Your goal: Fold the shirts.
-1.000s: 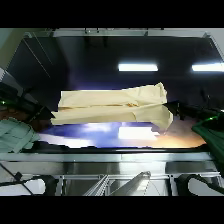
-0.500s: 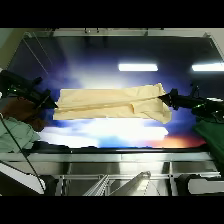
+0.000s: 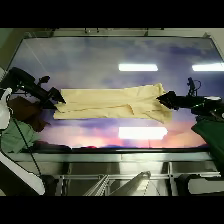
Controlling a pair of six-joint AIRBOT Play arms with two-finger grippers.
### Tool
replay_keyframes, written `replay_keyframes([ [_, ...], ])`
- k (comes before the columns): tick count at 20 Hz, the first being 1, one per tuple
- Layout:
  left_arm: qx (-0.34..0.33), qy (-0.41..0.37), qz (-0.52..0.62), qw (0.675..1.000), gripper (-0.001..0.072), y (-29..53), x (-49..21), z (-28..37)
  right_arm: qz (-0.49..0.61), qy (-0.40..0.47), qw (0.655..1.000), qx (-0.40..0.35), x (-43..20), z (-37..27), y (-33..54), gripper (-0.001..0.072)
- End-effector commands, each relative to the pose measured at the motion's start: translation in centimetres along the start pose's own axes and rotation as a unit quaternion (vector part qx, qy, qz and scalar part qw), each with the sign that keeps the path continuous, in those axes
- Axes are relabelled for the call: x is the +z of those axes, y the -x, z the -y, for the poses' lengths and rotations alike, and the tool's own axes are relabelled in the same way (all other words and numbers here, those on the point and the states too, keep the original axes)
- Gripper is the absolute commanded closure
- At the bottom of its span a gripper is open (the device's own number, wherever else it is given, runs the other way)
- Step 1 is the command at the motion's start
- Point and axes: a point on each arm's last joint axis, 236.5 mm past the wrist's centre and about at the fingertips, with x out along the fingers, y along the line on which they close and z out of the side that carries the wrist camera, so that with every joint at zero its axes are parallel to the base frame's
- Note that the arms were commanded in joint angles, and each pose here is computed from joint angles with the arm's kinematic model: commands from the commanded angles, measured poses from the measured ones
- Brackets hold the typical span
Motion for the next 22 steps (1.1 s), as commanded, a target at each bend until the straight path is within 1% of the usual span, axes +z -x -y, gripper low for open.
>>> replay_keyframes([
  [1, 0.004, -0.006, 0.003, 1.000, -0.0008, 2.8, -0.1, 1.8, -0.029, 0.026, 0.999, 0.001, 0.5, -1.5, 2.6, 0.0247],
  [2, 0.008, -0.011, 0.020, 1.000, -0.0009, 3.8, 0.3, 2.3, -0.022, 0.024, 0.999, -0.016, 1.6, -1.3, 4.0, 0.0149],
  [3, 0.013, -0.021, 0.035, 0.999, -0.0009, 4.7, 0.5, 2.9, -0.010, 0.039, 0.999, -0.034, 2.9, -1.2, 5.2, 0.0071],
  [4, 0.017, -0.029, 0.050, 0.998, -0.0009, 5.7, 0.8, 3.5, 0.002, 0.062, 0.997, -0.055, 4.3, -0.8, 6.3, 0.0071],
  [5, 0.015, -0.042, 0.064, 0.997, -0.0008, 6.2, 1.1, 4.6, 0.008, 0.084, 0.993, -0.084, 5.5, 0.2, 7.0, 0.0038],
  [6, 0.003, -0.052, 0.075, 0.996, -0.0008, 6.6, 1.4, 5.7, 0.009, 0.096, 0.990, -0.104, 6.0, 1.2, 7.1, 0.0009],
  [7, -0.013, -0.063, 0.084, 0.994, -0.0005, 6.7, 1.7, 7.1, 0.006, 0.094, 0.990, -0.110, 6.2, 2.0, 6.7, 0.0008],
  [8, -0.030, -0.073, 0.086, 0.993, 0.0050, 6.4, 1.8, 8.5, -0.001, 0.081, 0.991, -0.106, 5.9, 2.7, 6.0, 0.0008],
  [9, -0.036, -0.080, 0.081, 0.993, 0.0223, 5.9, 1.8, 9.3, -0.011, 0.062, 0.993, -0.096, 5.4, 3.4, 5.1, 0.0008],
  [10, -0.034, -0.087, 0.077, 0.993, 0.0517, 5.4, 1.7, 9.9, -0.025, 0.044, 0.995, -0.082, 4.6, 3.8, 4.3, 0.0009],
  [11, -0.034, -0.094, 0.072, 0.992, 0.0686, 5.0, 1.6, 10.5, -0.040, 0.026, 0.997, -0.067, 3.8, 4.0, 3.6, 0.0009],
  [15, -0.028, -0.117, 0.067, 0.990, 0.0684, 3.3, 1.7, 12.6, -0.085, 0.001, 0.995, -0.048, 1.4, 4.7, 1.1, 0.0010],
  [18, -0.012, -0.139, 0.079, 0.987, 0.0684, 1.6, 2.6, 14.5, -0.116, 0.011, 0.992, -0.042, -0.4, 3.8, -1.2, 0.0012],
  [19, -0.011, -0.147, 0.080, 0.986, 0.0684, 0.8, 2.9, 15.4, -0.125, 0.015, 0.991, -0.037, -0.8, 3.3, -1.9, 0.0028],
  [22, -0.006, -0.170, 0.058, 0.984, 0.0684, -3.3, 2.9, 17.6, -0.147, 0.038, 0.988, -0.029, -1.4, 1.1, -4.3, 0.0028],
])
